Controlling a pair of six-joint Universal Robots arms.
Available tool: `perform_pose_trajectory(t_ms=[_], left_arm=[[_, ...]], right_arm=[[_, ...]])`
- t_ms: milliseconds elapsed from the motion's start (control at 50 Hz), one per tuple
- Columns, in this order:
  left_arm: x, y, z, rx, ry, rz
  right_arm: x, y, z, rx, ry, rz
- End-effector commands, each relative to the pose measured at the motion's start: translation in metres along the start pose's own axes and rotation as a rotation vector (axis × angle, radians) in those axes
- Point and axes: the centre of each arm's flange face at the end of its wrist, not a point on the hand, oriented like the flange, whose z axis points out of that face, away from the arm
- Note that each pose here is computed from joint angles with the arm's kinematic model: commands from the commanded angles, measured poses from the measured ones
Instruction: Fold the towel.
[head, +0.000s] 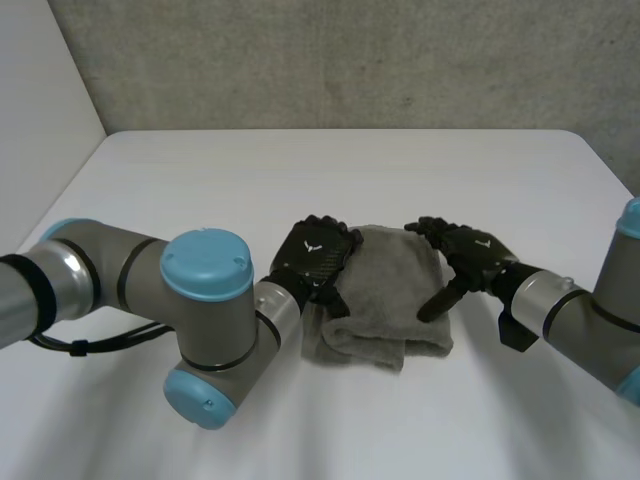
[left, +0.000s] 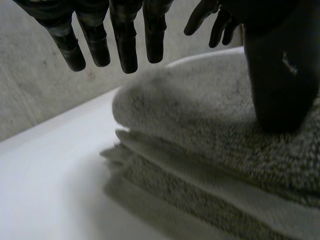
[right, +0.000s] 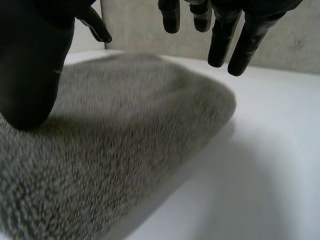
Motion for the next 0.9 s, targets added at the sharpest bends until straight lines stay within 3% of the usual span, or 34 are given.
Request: perform_pose_trajectory(t_ms=[20,260,400,500,600,660,780,900], left_arm=[[-0.001,0.017,0.005,-0.035,-0.003,0.003],[-0.01,-0.001,0.0,-0.006,-0.023,-0.007],[-0.023,-0.045,-0.014,0.088,-0.066,-0.005],[-0.035,-0.09,-0.034,0.175,-0.149,-0.002],[-0.069,-0.155,-0.068,0.275,-0.274,0.019],[-0.086,-0.176,-0.081,0.275,-0.321,0.011],[-0.09,-0.193,-0.094,0.257,-0.332,-0.012],[-0.103,-0.19,-0.095,0.244,-0.359,-0.109]], right_arm=[[0.004,0.019,0.015,-0.049,-0.007,0.009],[0.004,0.015,0.021,-0.063,-0.006,0.011],[-0.01,-0.051,-0.006,0.101,0.01,-0.072],[-0.019,-0.129,-0.047,0.342,0.147,-0.168],[-0.027,-0.168,-0.075,0.466,0.216,-0.207],[-0.031,-0.183,-0.084,0.499,0.229,-0.216],[-0.03,-0.191,-0.088,0.498,0.25,-0.211],[-0.024,-0.19,-0.09,0.494,0.354,-0.218]])
